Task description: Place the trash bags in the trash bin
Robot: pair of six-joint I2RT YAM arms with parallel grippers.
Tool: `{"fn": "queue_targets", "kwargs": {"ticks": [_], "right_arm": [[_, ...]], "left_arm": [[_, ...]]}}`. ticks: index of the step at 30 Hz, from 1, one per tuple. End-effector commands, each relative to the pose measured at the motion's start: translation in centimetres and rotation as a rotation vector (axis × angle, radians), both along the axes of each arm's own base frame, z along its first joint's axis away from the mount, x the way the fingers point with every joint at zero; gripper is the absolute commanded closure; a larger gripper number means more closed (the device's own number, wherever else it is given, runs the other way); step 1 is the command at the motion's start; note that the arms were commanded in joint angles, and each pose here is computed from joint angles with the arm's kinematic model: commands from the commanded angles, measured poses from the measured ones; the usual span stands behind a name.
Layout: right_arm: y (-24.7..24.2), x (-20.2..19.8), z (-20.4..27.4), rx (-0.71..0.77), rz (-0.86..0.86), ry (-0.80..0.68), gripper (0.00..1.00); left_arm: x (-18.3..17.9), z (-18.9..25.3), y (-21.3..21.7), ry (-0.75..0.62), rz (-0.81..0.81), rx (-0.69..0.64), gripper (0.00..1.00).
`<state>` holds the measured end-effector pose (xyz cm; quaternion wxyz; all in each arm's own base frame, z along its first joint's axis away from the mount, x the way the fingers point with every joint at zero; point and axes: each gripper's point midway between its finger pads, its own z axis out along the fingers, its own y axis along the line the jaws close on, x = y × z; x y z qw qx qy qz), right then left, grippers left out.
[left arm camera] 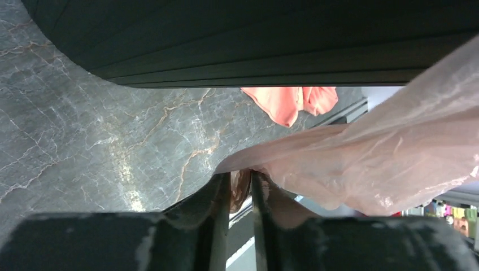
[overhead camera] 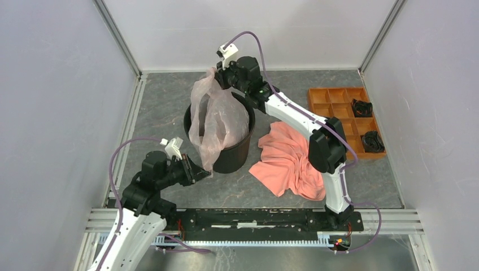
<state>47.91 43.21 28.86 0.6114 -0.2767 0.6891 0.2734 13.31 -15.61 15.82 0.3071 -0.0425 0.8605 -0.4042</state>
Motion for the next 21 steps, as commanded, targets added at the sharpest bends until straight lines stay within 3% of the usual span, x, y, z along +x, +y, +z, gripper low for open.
{"fn": "queue_targets", "kwargs": {"ticks": [1,5,8,11,14,21], "right_arm": [[-1.3,-1.1,5.7,0.021,0.002,-0.065,0.84],[-4.1,-2.6,7.6,-0.022,-0.058,-0.063,0.55],[-6.1,-4.2,9.3,-0.057,-0.083,-0.065,0.35],[-8.8,-5.9,10.2,-0.075,-0.132,-0.055,0.22],[-11.1,-7.6,10.0,-0.116,-0.157,-0.062,0.11],[-12.9,-12.2,11.1,-0.106,-0.121,-0.041,0.05]], "left_arm": [[1.2,3.8,0.6,-0.116,0.071,-0.029,0.63],[1.0,6.7,2.7,-0.198,0.125,0.065,0.31],[0.7,8.7,4.1,-0.245,0.176,0.109,0.21],[0.3,10.8,5.4,-0.303,0.230,0.120,0.15],[0.0,11.7,6.1,-0.339,0.262,0.122,0.11],[0.2,13.5,9.4,-0.401,0.433,0.172,0.06]]}}
